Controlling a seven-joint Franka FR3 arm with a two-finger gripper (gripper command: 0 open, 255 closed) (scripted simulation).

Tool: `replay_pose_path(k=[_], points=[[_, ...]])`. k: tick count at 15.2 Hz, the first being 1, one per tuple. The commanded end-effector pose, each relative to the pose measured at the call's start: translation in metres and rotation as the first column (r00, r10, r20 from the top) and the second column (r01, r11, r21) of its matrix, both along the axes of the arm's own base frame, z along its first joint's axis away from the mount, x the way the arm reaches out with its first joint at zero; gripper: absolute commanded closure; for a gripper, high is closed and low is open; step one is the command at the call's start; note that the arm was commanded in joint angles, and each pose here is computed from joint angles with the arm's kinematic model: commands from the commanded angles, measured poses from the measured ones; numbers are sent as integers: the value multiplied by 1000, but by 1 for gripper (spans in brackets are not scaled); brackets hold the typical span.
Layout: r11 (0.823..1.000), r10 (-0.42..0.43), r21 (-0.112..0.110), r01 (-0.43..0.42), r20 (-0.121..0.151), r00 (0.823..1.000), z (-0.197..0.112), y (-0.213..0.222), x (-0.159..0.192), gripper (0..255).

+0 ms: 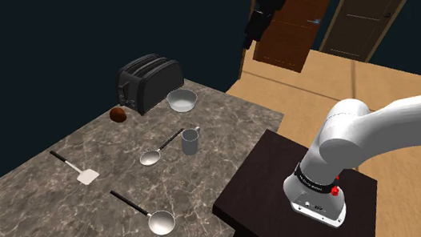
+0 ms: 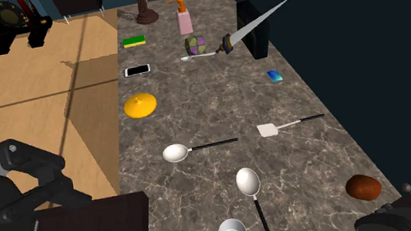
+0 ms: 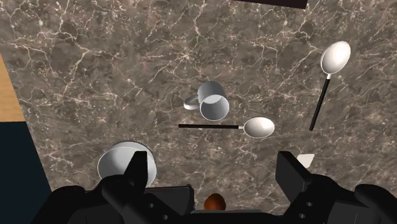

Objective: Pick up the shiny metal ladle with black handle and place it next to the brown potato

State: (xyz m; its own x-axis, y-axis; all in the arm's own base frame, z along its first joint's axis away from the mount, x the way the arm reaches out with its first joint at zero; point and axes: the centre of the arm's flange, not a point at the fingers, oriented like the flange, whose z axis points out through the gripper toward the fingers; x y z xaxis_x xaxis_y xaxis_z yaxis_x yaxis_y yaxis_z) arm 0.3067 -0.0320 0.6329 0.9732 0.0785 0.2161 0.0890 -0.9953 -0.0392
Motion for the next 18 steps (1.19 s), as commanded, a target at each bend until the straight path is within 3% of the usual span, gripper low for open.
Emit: replay_pose_path(k=[1,18], points=[[1000,0,0,0,0,1000,0,0,0,0],[1000,6,16,-6,-38,999,-165,139,56,0]])
